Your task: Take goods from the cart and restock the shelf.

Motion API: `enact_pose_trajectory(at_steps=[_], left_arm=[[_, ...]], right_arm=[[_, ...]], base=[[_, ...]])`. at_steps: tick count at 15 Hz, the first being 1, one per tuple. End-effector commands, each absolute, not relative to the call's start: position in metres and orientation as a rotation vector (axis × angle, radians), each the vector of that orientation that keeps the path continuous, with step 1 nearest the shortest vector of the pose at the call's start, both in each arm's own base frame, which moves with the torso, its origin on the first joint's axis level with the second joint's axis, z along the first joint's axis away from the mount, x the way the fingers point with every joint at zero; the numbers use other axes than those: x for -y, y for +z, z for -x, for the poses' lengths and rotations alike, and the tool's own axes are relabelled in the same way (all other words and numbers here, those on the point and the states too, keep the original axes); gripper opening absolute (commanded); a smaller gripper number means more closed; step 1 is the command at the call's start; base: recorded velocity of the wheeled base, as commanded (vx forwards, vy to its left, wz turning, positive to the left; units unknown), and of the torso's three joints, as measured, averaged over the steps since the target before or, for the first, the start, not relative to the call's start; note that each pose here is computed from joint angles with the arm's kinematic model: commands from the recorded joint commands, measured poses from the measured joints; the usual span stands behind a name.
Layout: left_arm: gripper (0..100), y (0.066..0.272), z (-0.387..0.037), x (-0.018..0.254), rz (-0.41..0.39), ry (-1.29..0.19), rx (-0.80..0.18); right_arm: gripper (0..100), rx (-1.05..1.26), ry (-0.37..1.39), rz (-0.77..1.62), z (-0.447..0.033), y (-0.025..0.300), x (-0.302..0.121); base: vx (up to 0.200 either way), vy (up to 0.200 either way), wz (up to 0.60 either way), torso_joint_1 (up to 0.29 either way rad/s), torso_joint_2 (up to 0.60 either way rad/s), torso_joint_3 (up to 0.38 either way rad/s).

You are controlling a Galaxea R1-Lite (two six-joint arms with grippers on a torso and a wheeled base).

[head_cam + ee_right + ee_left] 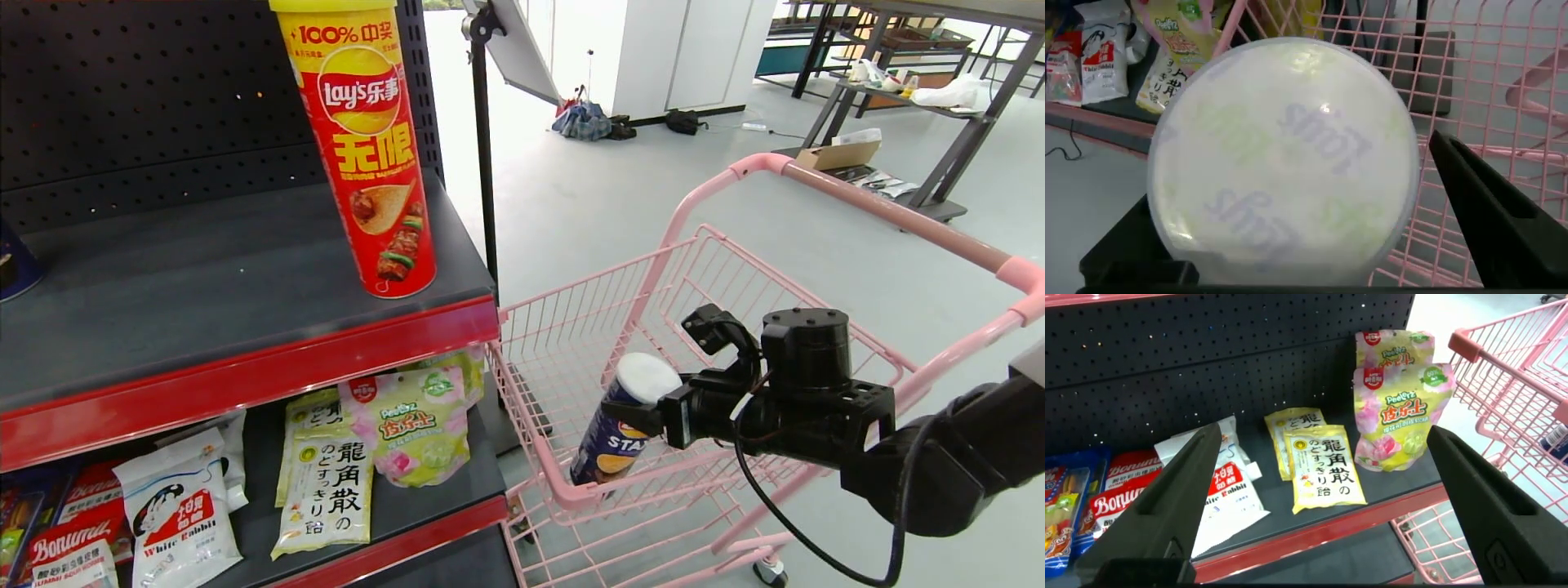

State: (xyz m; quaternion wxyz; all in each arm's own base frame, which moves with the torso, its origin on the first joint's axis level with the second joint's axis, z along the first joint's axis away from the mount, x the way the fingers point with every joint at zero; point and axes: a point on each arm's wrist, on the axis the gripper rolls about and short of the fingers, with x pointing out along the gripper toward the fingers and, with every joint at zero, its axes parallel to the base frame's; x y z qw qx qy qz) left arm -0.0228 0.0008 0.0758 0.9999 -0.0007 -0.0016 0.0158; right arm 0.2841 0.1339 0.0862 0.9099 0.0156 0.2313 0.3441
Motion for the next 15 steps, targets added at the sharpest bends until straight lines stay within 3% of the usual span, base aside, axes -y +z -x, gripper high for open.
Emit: enact_pose_trajectory(at_steps=[1,9,15], left_arm=[[100,0.076,0.023,-0.001,0.002,0.032,0.003],[100,0.076,0.023,-0.001,0.002,0.032,0.003],[100,0.076,0.023,-0.001,0.002,0.032,0.003]], right_arm=[[100,-0.489,0.703,-0.031,-0.29,0.08,-0.137],[100,-0.48,0.708,-0.03,-0.298,0.069,-0.142],[100,-0.43,0.726,-0.031,-0.308,0.077,-0.152]], base=[[0.0,0.0,0.0,0.0,0.0,0.0],[0.0,0.0,0.0,0.0,0.0,0.0],[0.0,0.0,0.0,0.0,0.0,0.0]])
